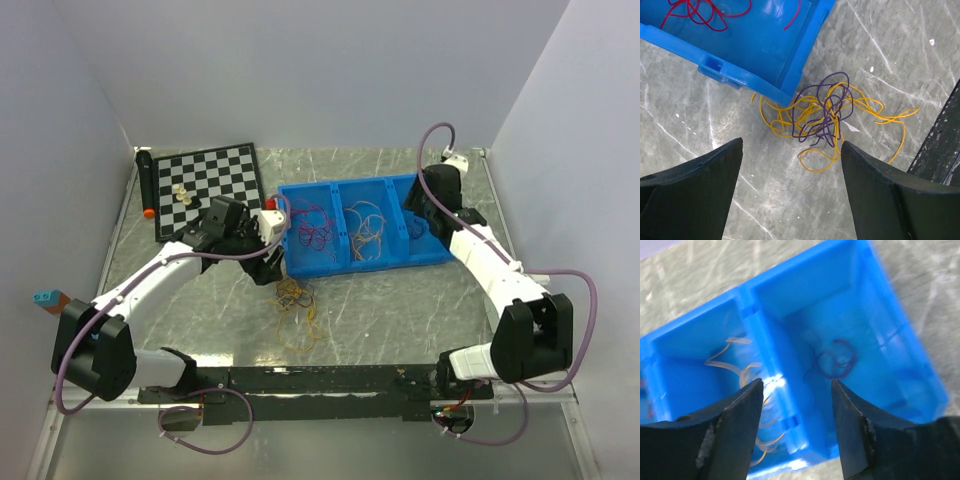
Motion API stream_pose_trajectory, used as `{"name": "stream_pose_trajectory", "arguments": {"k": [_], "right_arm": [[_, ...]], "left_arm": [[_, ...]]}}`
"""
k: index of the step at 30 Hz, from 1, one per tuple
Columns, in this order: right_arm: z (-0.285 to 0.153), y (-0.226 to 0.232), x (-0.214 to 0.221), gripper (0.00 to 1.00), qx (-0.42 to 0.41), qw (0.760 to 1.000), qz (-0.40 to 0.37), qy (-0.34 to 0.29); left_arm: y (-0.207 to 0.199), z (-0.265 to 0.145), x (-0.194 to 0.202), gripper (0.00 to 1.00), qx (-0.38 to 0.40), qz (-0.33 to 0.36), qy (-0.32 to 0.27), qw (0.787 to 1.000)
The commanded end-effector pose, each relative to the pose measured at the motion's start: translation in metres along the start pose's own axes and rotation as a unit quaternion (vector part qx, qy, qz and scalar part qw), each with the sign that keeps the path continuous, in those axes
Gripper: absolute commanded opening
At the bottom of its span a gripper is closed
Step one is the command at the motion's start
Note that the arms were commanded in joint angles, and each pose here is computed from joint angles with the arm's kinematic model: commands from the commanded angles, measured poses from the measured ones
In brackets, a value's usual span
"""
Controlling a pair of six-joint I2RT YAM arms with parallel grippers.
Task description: Untangle the cables
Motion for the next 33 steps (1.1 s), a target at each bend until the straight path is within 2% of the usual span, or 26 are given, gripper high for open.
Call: {"name": "stream_pose_trajectory", "arguments": {"k": [1, 7, 12, 15, 18, 21, 25, 33], "right_arm": [[-0.036, 0.029, -0.001, 0.66, -0.078, 0.996, -0.010, -0.039], [-0.089, 0.078, 0.061, 0.68, -0.192, 0.976, -0.103, -0.010], [-0.118, 0.107, 0.110, 0.66, -0.323, 0.935, -0.143, 0.021], [-0.123, 0.127, 0.137, 0.66, -0.367, 0.912, -0.176, 0.061], [-0.122, 0.146, 0.160, 0.65, -0.388, 0.896, -0.194, 0.095], [-0.112, 0.152, 0.177, 0.64, -0.388, 0.891, -0.202, 0.118], [-0.107, 0.161, 0.184, 0.61, -0.409, 0.880, -0.208, 0.121], [-0.093, 0.169, 0.190, 0.56, -0.403, 0.876, -0.227, 0.137]], "left_arm": [[0.005, 0.007, 0.000, 0.83, -0.007, 0.020, -0.001, 1.000], [0.007, 0.000, 0.003, 0.82, -0.007, 0.015, -0.007, 1.000], [0.024, -0.018, 0.006, 0.82, -0.015, -0.018, -0.026, 0.999], [0.037, -0.032, 0.011, 0.82, -0.024, -0.034, -0.035, 0.999], [0.043, -0.043, 0.019, 0.82, -0.036, -0.036, -0.034, 0.998], [0.038, -0.047, 0.028, 0.82, -0.042, -0.027, -0.026, 0.998], [0.033, -0.048, 0.035, 0.81, -0.038, -0.023, -0.020, 0.999], [0.031, -0.047, 0.041, 0.82, -0.029, -0.021, -0.015, 0.999]]}}
Point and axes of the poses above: each gripper's point midway between its finger pads, its own z axis out along the fingers, its own y axis along the line the jaws close on, x = y × z, the point moved 10 cm from there along -z, back along the fingers, and after that the axes turned 4 degrees about -z, right-handed, at the moved point
